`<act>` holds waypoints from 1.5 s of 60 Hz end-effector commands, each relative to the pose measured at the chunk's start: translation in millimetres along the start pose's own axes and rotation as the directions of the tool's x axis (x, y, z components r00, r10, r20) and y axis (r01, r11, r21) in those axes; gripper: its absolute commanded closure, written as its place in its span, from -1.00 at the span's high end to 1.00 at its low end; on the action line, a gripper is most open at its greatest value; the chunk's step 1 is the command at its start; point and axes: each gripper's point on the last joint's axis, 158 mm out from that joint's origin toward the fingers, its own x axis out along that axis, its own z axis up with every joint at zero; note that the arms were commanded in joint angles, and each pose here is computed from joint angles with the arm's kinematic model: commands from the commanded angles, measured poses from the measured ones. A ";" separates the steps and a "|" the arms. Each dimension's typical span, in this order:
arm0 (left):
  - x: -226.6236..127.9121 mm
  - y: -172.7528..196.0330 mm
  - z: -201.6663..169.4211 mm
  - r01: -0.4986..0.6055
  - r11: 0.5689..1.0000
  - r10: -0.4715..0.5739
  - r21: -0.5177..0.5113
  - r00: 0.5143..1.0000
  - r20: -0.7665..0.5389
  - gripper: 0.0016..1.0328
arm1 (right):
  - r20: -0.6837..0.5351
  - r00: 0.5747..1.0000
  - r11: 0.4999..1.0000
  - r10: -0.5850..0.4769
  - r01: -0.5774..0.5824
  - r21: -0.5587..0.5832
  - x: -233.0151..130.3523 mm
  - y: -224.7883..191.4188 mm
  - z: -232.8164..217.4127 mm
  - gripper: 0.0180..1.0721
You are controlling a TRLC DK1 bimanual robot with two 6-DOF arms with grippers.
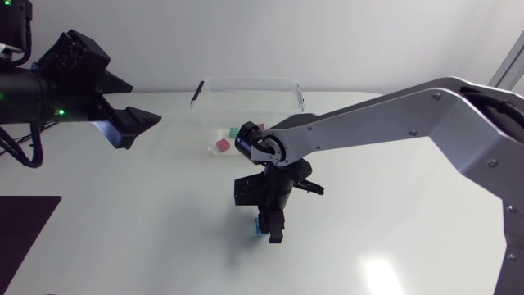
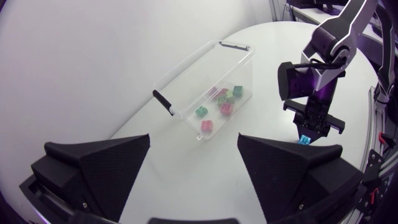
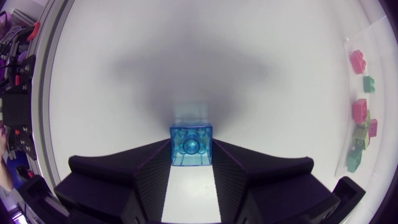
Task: Place the duplo bricks in the container
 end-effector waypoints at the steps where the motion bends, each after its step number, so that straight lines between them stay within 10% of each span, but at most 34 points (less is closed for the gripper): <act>1: -5.1 -2.9 -7.9 -0.002 1.000 0.002 0.017 1.000 -0.012 0.90 | -0.011 1.000 1.000 0.020 -0.020 -0.012 0.0 7.2 -7.4 -0.47; 23: -22.6 -10.1 -16.8 -0.026 0.999 0.025 -0.020 1.000 -0.002 0.90 | 0.159 0.969 0.975 -0.191 0.169 0.144 -98.6 -32.5 -3.7 -0.46; 51: -35.0 -27.0 -48.3 -0.061 0.995 0.058 -0.082 0.998 -0.038 0.90 | 0.269 0.803 0.792 -0.531 0.359 0.493 -197.4 -149.1 1.0 -0.46; 90: -59.5 -39.2 -72.7 -0.124 0.983 0.119 -0.138 0.992 -0.042 0.90 | 0.177 0.684 0.565 -0.708 0.397 0.723 -215.2 -262.0 -15.7 -0.41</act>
